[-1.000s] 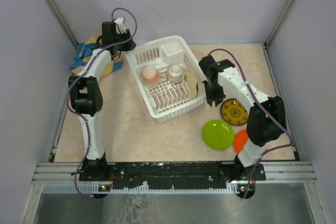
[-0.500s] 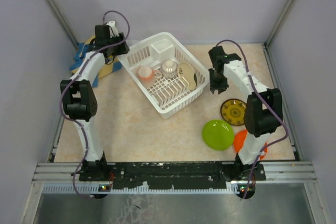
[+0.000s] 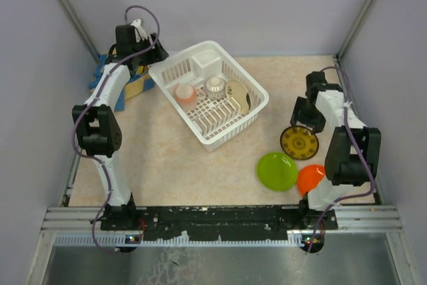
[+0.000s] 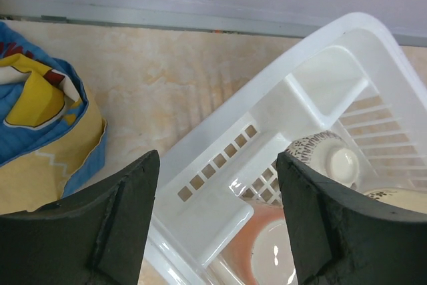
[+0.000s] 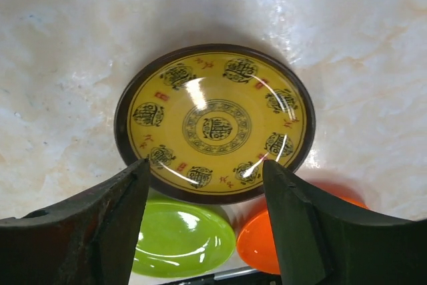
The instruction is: Load the mixed dishes into the dish rack
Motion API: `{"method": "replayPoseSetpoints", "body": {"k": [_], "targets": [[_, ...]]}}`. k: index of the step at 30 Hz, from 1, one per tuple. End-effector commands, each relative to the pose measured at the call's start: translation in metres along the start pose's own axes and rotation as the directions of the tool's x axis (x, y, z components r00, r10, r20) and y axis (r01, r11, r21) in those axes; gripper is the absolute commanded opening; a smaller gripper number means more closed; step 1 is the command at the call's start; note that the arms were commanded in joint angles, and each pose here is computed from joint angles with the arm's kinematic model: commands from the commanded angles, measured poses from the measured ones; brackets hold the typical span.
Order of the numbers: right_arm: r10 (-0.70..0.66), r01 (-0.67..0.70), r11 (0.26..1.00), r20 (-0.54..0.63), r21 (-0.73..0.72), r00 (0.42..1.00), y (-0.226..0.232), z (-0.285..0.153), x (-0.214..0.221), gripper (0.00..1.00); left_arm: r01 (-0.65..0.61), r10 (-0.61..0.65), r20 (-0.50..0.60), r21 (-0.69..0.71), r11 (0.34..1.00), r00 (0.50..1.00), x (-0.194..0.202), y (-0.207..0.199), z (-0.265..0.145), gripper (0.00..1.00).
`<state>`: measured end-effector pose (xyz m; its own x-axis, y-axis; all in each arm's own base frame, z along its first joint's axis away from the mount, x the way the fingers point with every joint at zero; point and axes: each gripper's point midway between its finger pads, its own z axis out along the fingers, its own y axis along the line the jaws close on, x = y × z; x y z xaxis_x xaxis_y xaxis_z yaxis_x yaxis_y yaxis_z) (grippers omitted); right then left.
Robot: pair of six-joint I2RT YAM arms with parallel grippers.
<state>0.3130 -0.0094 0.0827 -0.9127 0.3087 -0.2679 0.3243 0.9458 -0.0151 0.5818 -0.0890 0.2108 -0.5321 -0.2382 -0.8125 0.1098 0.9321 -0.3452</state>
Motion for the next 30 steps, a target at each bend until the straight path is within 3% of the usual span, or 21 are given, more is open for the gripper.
{"method": "replayPoseSetpoints", "body": {"k": [1,4,9,16,30], "targets": [[0.045,-0.046,0.999,0.049,0.023,0.998,-0.013,-0.008,-0.005,0.65,-0.005,-0.001,0.102,0.056,0.998,0.995,-0.042,-0.017,-0.025,0.77],[0.052,-0.052,0.999,0.017,0.001,0.999,-0.009,-0.001,0.004,0.53,0.001,-0.006,0.088,0.055,0.998,0.996,-0.036,-0.014,-0.024,0.77],[0.075,-0.075,0.997,0.051,-0.012,0.996,-0.006,0.017,0.002,0.56,0.010,-0.015,0.076,0.066,0.998,0.997,-0.029,-0.012,-0.025,0.77],[0.091,-0.090,0.996,0.113,-0.009,0.989,-0.003,0.040,-0.014,0.41,0.000,-0.005,0.085,0.059,0.998,0.996,-0.032,-0.012,-0.031,0.78],[0.091,-0.090,0.996,0.107,-0.012,0.990,0.018,0.082,-0.054,0.36,-0.036,0.036,0.111,0.006,0.999,0.993,-0.044,-0.002,-0.046,0.79]]}}
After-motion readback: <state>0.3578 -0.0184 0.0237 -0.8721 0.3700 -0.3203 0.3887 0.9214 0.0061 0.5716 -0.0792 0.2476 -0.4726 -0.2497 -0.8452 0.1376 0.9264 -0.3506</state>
